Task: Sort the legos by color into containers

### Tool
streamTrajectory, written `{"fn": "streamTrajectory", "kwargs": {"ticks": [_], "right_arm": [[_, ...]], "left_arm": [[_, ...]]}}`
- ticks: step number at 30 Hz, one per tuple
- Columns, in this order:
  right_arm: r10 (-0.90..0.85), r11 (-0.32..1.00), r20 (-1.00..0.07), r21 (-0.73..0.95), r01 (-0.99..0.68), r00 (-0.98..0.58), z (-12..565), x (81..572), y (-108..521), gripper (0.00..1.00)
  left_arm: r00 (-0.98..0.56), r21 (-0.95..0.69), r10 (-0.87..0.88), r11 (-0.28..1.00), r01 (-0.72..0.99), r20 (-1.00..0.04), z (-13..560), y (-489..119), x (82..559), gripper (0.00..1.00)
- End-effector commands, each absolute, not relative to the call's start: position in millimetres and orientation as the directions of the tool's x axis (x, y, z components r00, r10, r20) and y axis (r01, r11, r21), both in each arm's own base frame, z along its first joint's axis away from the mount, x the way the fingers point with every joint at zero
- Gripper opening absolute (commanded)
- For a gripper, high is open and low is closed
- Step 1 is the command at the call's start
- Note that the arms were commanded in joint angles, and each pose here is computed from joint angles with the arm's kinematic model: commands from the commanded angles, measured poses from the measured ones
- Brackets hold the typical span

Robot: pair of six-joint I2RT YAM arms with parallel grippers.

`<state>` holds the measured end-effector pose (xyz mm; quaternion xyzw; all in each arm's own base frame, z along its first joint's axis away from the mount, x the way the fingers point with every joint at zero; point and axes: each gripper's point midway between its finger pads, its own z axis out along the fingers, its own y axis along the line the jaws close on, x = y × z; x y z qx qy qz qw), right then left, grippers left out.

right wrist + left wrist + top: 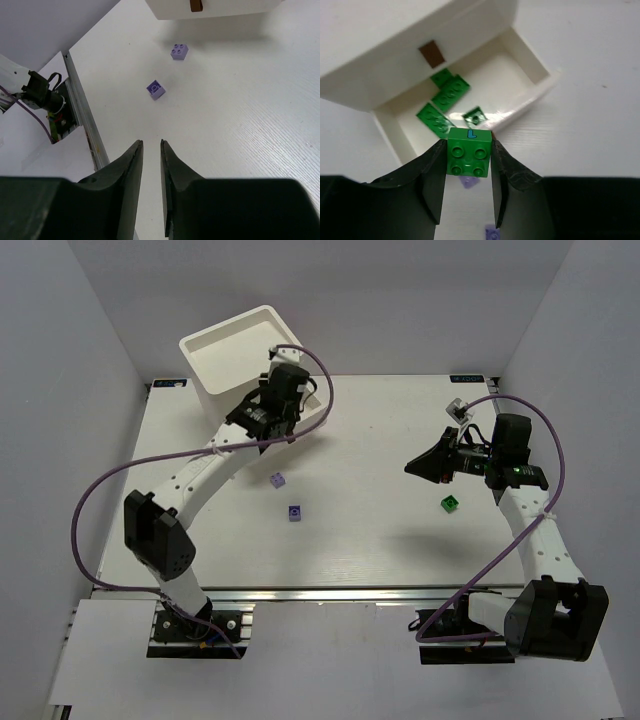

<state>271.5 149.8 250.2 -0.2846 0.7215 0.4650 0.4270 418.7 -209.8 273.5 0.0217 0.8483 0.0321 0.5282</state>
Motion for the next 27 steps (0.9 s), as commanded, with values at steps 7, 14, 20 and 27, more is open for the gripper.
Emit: {"fn": "streamTrajectory", "kwargs": {"ticks": [7,14,20,27], "right_arm": [[-0.022,0.410,-0.900,0.389,-0.825,-0.436,255,270,150,0.28],[-0.041,0.407,-0.909,0.363,-0.838,-0.414,254,269,150,0.54],[-0.059,0.396,-0.916,0.344,-0.851,-0.398,250,269,150,0.64],[-0.232,0.563,-0.920,0.137,-0.815,-0.315,225,296,124,0.71]], "left_arm": [[-0.514,0.218,0.113,0.965,-0.148,-0.850,258,-149,493,0.09],[-0.549,0.183,0.055,0.967,-0.180,-0.834,240,-130,508,0.58],[-0.535,0.095,0.007,0.986,-0.137,-0.845,248,-135,495,0.61],[-0.472,-0.207,-0.086,0.956,0.210,-0.878,279,-183,425,0.14]]}}
